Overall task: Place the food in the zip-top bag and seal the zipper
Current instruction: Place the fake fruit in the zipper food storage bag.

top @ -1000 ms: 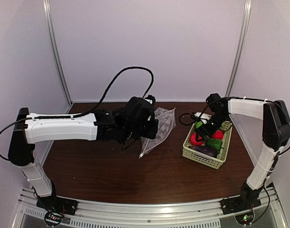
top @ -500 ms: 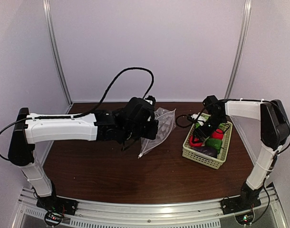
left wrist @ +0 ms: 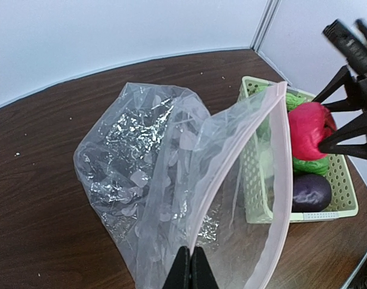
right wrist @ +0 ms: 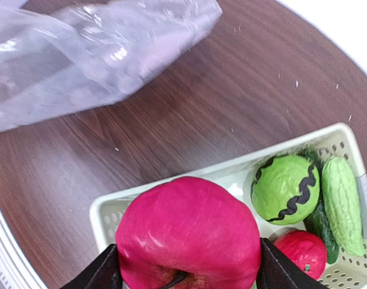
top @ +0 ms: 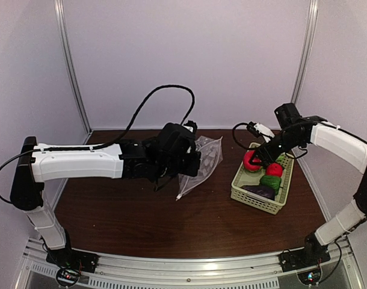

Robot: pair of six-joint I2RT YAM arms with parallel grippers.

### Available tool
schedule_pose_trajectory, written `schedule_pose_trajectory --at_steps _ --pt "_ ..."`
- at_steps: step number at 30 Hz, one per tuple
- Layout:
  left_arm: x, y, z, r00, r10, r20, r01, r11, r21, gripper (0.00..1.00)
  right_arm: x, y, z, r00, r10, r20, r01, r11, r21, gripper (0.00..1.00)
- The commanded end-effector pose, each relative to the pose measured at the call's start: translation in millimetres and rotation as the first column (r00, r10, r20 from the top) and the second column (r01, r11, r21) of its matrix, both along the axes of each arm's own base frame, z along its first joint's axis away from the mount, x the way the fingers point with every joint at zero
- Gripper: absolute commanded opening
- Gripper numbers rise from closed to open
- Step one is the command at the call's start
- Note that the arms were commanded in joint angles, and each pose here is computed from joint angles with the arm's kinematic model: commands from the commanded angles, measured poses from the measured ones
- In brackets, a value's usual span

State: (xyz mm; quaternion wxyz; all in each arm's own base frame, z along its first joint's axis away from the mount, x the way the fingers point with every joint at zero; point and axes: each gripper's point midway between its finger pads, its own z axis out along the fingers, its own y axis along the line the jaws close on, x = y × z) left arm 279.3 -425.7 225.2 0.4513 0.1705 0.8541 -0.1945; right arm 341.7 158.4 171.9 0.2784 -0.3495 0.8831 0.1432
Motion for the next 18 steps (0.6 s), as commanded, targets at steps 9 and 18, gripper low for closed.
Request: schedule_pose_trajectory --at_steps 9,18 --pt "11 -44 22 0.998 -0.060 0.003 0.060 0.990 -0.130 0.00 -86 103 147 0.904 0.365 0.223 -0.426 0.818 0.387 0.53" --pt "8 -45 46 0.998 -0.058 -0.005 0.056 0.975 -0.215 0.00 -77 132 127 0.888 0.418 0.192 -0.460 0.797 0.391 0.53"
